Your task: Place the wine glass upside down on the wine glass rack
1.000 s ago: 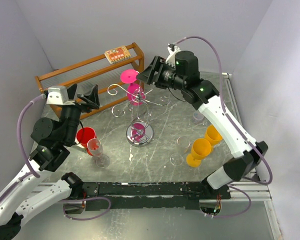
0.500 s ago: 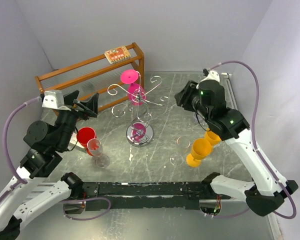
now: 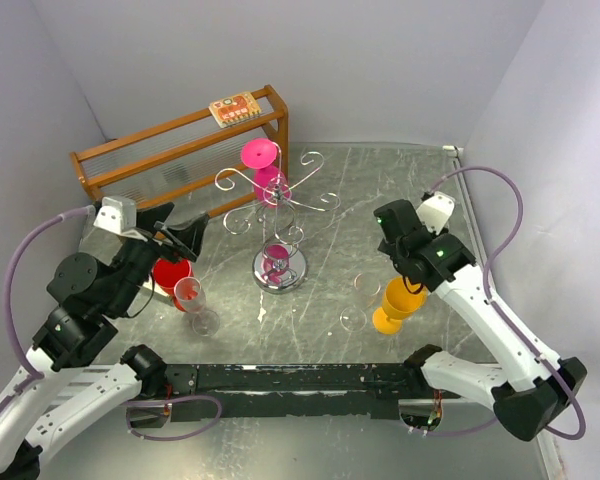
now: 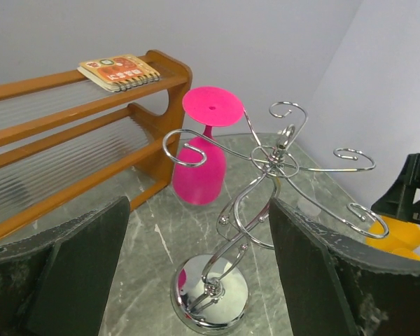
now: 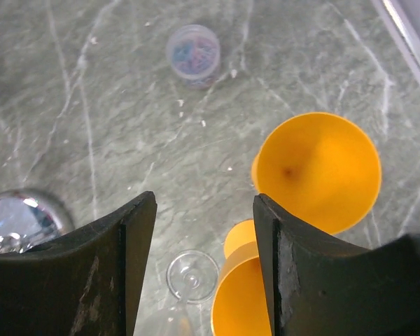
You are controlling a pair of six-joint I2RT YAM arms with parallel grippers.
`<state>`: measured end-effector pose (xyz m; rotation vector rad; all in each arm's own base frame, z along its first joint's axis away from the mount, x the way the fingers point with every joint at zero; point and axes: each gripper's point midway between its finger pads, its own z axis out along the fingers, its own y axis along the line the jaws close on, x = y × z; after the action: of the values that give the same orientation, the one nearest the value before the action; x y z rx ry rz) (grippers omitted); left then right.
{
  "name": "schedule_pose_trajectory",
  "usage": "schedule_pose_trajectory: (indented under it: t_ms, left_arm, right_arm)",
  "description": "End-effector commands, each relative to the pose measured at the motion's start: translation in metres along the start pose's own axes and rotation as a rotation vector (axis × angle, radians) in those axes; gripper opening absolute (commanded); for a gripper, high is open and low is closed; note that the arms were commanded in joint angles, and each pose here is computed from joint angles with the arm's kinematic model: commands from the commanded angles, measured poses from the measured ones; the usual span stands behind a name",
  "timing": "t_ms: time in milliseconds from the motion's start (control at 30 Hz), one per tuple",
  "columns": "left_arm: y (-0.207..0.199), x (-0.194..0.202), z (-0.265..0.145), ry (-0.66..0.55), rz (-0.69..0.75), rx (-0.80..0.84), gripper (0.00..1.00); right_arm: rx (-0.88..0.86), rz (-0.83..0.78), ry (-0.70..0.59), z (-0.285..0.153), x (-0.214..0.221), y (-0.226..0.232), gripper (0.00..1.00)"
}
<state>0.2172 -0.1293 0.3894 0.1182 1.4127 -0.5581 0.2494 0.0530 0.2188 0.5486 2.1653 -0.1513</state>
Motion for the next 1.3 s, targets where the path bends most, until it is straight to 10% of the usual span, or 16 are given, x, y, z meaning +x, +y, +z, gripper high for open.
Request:
schedule_pose_trajectory:
  t_ms: [0, 567, 800, 1267]
  left_arm:
    - [-0.012, 0.003, 0.002, 0.028, 0.042, 0.069, 0.91]
    - [-0.016, -0.004, 0.013, -0.010, 0.081, 0.086, 0.98]
    - [-0.028, -0.019, 0.016, -0.031, 0.104, 0.138, 0.97]
    - [-0.053, -0.038, 0.014, -0.009, -0.022, 0.229, 0.99]
  right_arm:
    - [0.132, 0.051, -0.043, 0.012, -0.006, -0.025, 0.56]
    - [0.171, 0.081, 0.073, 0.050, 0.025, -0.053, 0.31]
    - [0.142, 0.104, 0.037, 0.053, 0.013, -0.044, 0.01]
    - [-0.161, 0.184, -0.179, -0.020, -0.088, -0.007, 0.00]
